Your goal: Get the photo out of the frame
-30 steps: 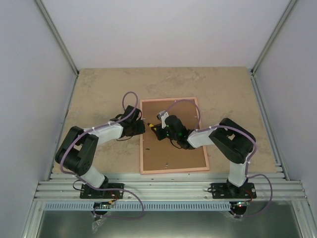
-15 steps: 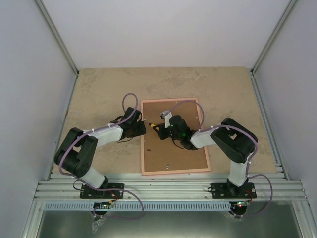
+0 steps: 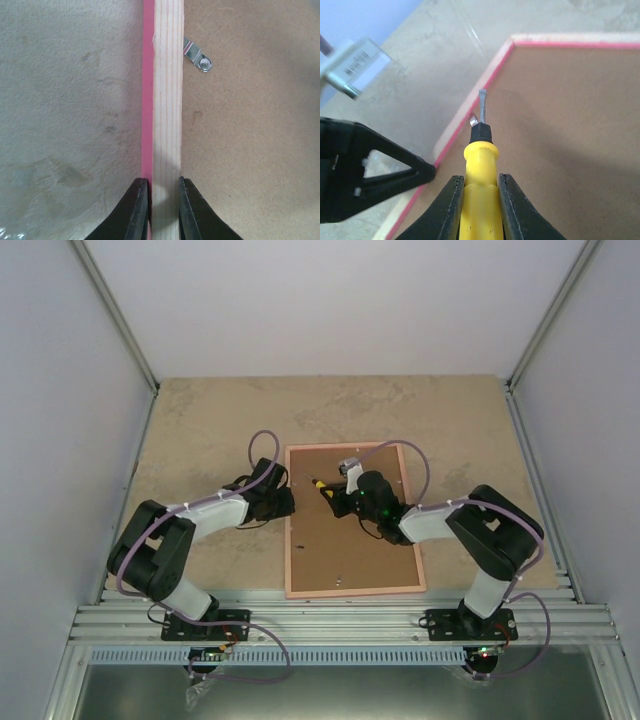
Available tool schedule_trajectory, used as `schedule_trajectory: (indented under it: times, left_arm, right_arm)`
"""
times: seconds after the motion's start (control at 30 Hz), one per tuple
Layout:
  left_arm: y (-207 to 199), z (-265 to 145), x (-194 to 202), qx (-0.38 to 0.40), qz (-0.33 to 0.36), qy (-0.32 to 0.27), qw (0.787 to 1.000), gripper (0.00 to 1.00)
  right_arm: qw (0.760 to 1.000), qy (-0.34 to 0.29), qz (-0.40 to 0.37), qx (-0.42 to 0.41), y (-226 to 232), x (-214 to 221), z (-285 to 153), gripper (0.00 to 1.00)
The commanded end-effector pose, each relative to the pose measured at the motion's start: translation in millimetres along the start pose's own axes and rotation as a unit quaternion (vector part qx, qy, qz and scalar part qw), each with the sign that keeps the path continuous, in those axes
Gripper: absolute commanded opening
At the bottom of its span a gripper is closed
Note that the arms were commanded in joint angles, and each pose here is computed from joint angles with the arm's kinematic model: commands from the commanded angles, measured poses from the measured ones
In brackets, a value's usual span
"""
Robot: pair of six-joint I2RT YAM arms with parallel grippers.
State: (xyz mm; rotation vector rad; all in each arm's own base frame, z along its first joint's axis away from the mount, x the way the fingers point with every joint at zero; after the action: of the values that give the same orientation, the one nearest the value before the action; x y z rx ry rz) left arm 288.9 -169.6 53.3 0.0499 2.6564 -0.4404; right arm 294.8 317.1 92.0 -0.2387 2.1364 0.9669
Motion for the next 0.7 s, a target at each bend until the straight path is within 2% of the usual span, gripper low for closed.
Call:
schedule_trajectory:
  times: [0.0,0.33,0.67]
  left_arm:
    - [7,-5,7,-0.021,-0.019,0.010,1.000,0.11]
    - [3,-4,6,-0.009,-0.022,0.011,1.000,0.12]
    - [1,-3,7,-0.001,-0.020,0.013,1.000,0.12]
  right_arm:
    - [0.998,-0.051,-0.023,0.000,13,-20,-14,0.00]
    - [1.000,-0.004,-0.027,-0.005,15,6,11,0.01]
    - [0.999,0.017,-0.026,-0.016,16,16,24,0.00]
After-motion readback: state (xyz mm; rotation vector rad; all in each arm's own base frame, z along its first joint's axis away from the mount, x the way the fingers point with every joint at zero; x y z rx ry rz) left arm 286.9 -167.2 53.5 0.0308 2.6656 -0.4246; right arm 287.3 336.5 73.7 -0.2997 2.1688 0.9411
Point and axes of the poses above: each gripper's point midway between its finger pads, its own z axis out along the fingers, its own y axis along the line the jaws close on, x = y × z, the point moved 3 cm from there along -z, back along the fingers, and after that the axes turned 10 degrees about z, right-handed, at the moved point
